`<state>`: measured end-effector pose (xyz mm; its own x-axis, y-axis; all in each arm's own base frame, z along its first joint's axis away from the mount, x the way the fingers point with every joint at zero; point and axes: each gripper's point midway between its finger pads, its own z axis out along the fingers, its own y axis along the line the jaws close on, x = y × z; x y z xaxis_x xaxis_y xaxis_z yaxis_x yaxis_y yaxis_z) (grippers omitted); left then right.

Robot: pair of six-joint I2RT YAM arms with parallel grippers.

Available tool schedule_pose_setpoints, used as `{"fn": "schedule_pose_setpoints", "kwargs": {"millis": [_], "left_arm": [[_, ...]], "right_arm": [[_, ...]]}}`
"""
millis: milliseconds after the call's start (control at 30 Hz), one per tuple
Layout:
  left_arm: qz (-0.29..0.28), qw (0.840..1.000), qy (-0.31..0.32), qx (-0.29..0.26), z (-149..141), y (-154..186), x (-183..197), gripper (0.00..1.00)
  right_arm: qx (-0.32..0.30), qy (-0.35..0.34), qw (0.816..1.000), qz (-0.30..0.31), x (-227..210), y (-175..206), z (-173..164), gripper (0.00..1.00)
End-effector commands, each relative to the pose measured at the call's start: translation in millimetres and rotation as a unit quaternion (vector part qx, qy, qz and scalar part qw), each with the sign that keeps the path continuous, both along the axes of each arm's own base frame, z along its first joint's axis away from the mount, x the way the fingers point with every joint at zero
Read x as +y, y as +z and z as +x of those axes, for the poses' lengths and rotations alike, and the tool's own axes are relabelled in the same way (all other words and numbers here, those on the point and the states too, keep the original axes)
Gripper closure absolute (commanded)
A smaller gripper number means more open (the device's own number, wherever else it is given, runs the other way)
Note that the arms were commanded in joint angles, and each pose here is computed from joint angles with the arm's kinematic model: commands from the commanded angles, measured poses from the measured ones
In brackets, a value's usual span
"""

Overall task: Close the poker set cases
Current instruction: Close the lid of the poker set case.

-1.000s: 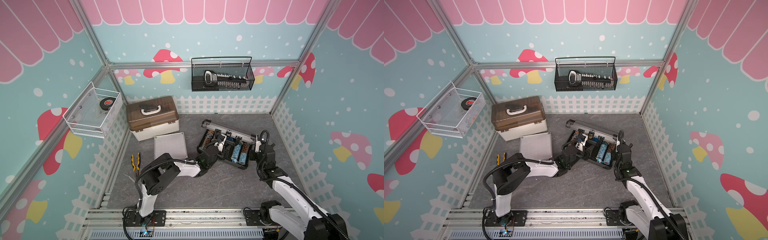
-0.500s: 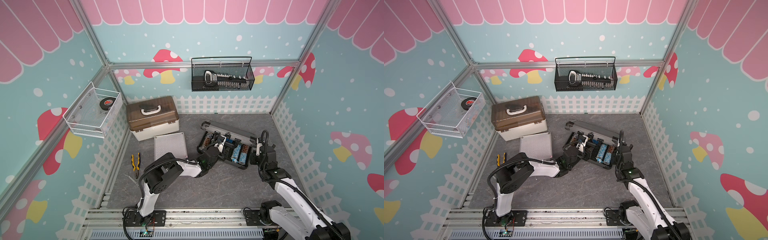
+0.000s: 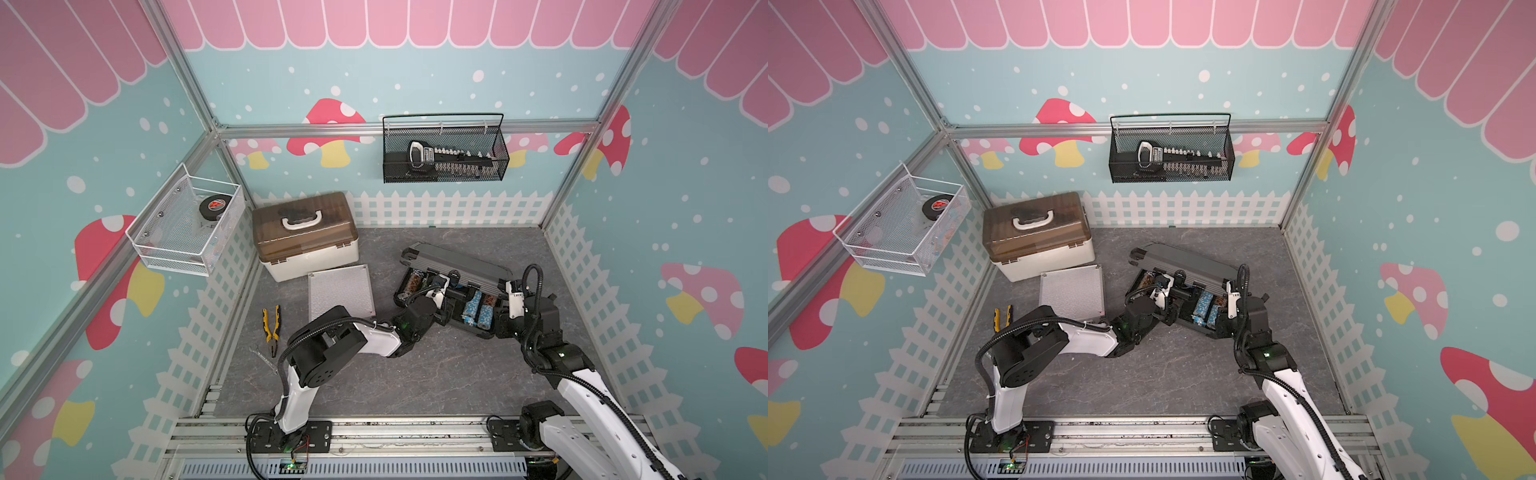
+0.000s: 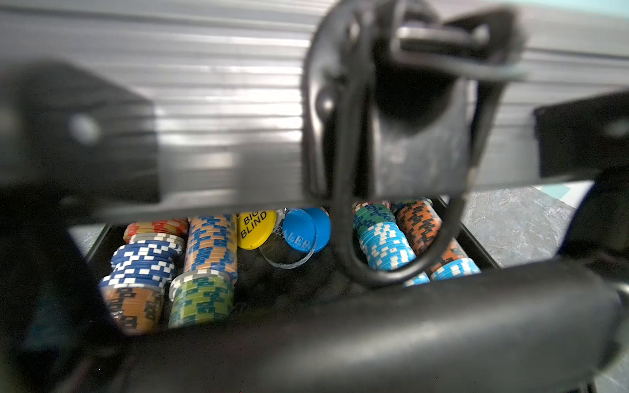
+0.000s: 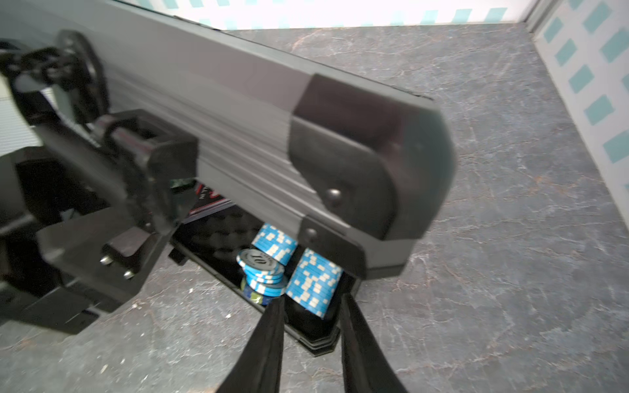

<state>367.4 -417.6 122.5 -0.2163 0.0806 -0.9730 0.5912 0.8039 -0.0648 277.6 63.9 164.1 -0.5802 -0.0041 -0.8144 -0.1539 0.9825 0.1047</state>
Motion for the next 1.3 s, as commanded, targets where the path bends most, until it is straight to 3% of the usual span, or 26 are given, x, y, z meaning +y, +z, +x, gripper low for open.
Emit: {"fn": "schedule_pose_setpoints", "kwargs": {"millis": [0,133,767,1033,1267], "left_arm": [[-0.036,0.999,0.006,-0.029,3,35,3,0.36],[-0.034,0.999,0.006,-0.025,1,32,4,0.36],[-0.022,1.000,0.005,-0.017,-7,21,4,0.36],[-0.012,1.000,0.010,-0.015,-12,16,13,0.36],[0.021,1.000,0.019,-0.007,-29,14,37,0.37]], "right_arm": [[-0.004,0.052,0.998,0.039,24,15,-3,0.71],[-0.017,0.089,0.994,0.059,42,23,-3,0.71],[-0.048,0.128,0.983,0.122,93,33,49,0.70],[-0.032,0.123,0.985,0.113,97,22,53,0.82],[-0.015,0.107,0.988,0.107,91,8,43,0.85]]}}
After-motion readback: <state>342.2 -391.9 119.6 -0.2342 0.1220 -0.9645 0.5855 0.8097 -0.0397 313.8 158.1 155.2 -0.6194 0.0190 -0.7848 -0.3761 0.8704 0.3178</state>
